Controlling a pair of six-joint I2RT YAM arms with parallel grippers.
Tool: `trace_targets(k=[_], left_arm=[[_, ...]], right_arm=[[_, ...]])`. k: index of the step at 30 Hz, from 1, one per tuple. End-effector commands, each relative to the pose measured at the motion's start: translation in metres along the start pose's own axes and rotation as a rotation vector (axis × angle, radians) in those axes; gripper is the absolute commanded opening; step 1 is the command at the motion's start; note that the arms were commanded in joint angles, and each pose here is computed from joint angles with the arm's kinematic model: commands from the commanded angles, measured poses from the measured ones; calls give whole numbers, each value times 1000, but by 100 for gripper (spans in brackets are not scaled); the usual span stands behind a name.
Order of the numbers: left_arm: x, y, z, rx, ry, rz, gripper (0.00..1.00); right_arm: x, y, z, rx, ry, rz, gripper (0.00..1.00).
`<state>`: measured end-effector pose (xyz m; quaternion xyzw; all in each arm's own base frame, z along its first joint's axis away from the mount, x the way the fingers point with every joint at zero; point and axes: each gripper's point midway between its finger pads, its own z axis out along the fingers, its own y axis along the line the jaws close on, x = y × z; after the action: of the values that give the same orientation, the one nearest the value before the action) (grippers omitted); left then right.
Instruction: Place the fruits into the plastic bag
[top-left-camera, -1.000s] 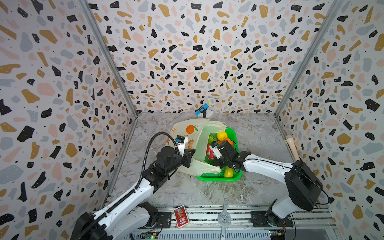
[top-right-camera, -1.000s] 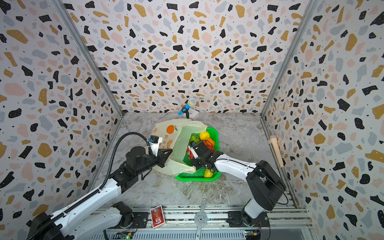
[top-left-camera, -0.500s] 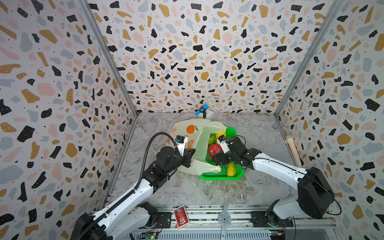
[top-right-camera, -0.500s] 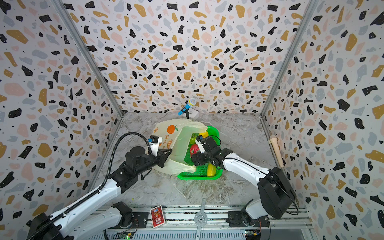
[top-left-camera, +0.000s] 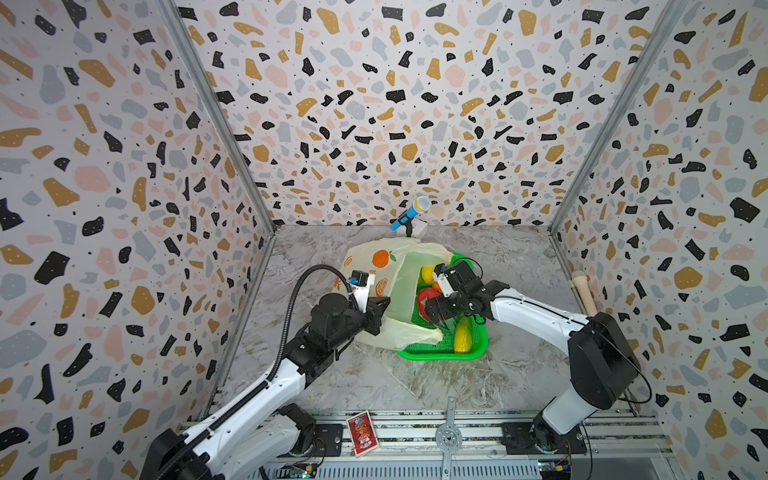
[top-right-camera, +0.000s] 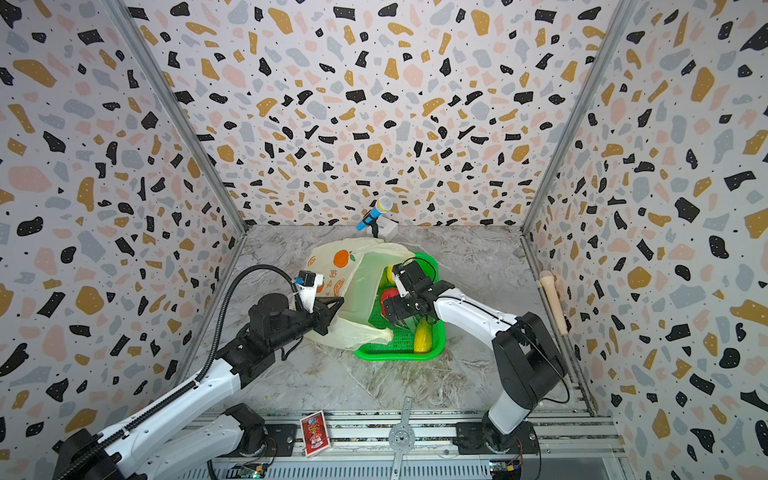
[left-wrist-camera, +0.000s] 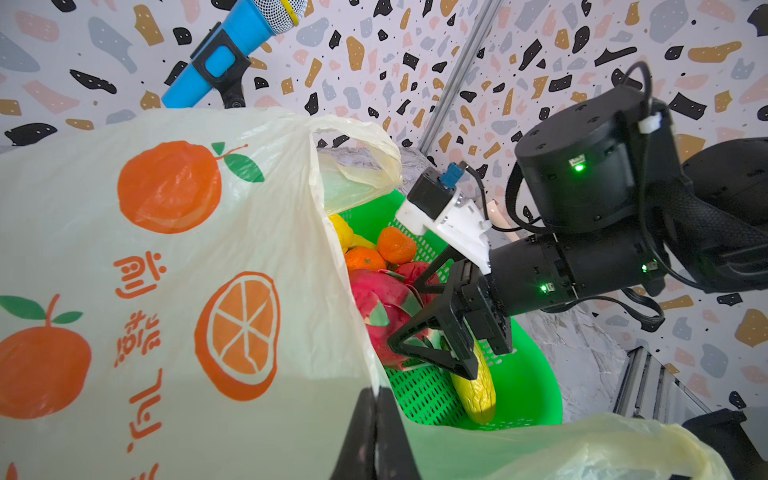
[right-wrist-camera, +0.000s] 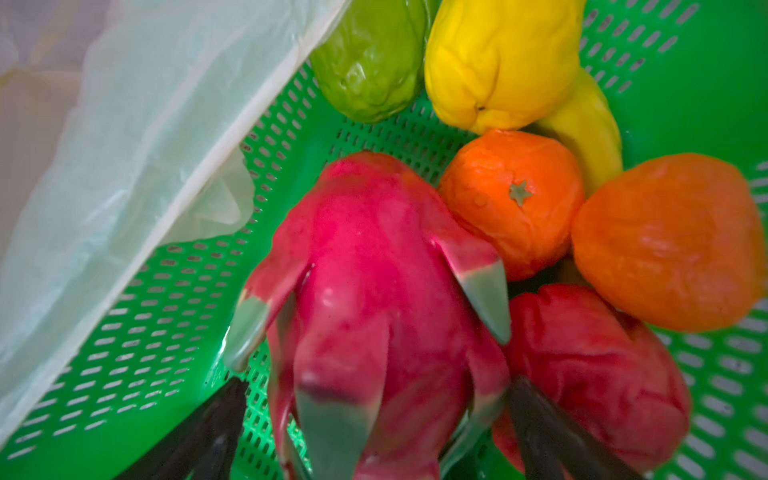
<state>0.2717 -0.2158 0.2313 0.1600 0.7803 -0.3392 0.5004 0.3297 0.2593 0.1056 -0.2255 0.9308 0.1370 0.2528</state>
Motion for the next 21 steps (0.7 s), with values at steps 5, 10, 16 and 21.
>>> trace_targets(k=[5, 10, 16, 21], left_arm=[[-5, -5, -4, 33, -38, 27, 0], [-4, -5, -5, 31, -36, 33, 0], [0, -3, -5, 25, -31, 32, 0], [-1, -3, -4, 26, -34, 32, 0]], right_arm=[[-26, -6, 2, 38, 34, -21, 99], [-18, -9, 17, 64, 111, -23, 99], [5, -13, 30, 91, 195, -25, 99], [22, -7, 43, 111, 248, -46, 99]])
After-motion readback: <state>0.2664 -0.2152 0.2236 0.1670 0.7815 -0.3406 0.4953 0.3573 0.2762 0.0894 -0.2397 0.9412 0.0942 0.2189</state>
